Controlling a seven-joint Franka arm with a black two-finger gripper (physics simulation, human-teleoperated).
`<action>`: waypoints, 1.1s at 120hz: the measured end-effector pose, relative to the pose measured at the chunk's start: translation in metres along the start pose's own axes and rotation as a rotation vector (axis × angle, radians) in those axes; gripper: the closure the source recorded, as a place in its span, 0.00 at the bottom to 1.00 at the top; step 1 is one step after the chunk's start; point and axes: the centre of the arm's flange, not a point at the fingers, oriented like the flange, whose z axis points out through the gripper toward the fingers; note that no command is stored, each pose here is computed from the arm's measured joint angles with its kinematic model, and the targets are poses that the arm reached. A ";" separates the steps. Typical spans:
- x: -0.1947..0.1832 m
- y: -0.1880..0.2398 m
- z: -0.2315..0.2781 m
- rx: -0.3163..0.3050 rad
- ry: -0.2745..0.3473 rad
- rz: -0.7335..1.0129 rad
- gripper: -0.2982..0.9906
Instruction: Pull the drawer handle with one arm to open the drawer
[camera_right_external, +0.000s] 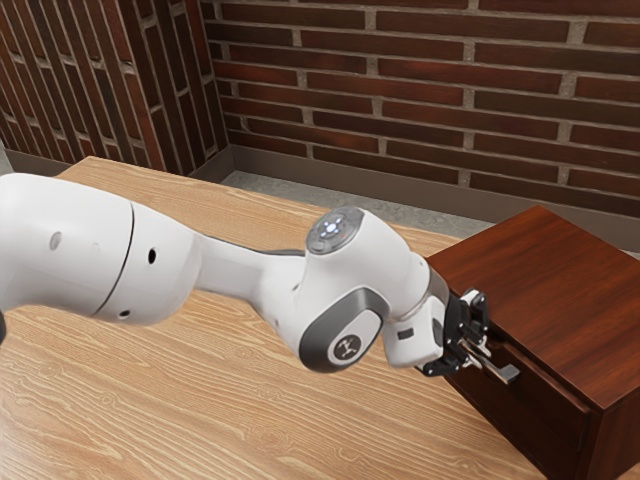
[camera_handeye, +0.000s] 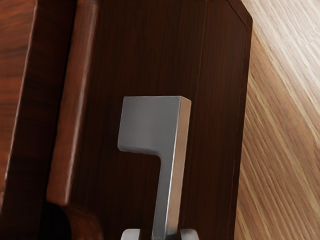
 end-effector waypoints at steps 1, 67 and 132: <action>0.000 0.000 0.000 0.001 0.000 0.000 0.76; -0.001 0.016 -0.008 -0.021 -0.001 -0.007 0.73; 0.002 0.040 -0.021 -0.045 0.003 -0.002 0.73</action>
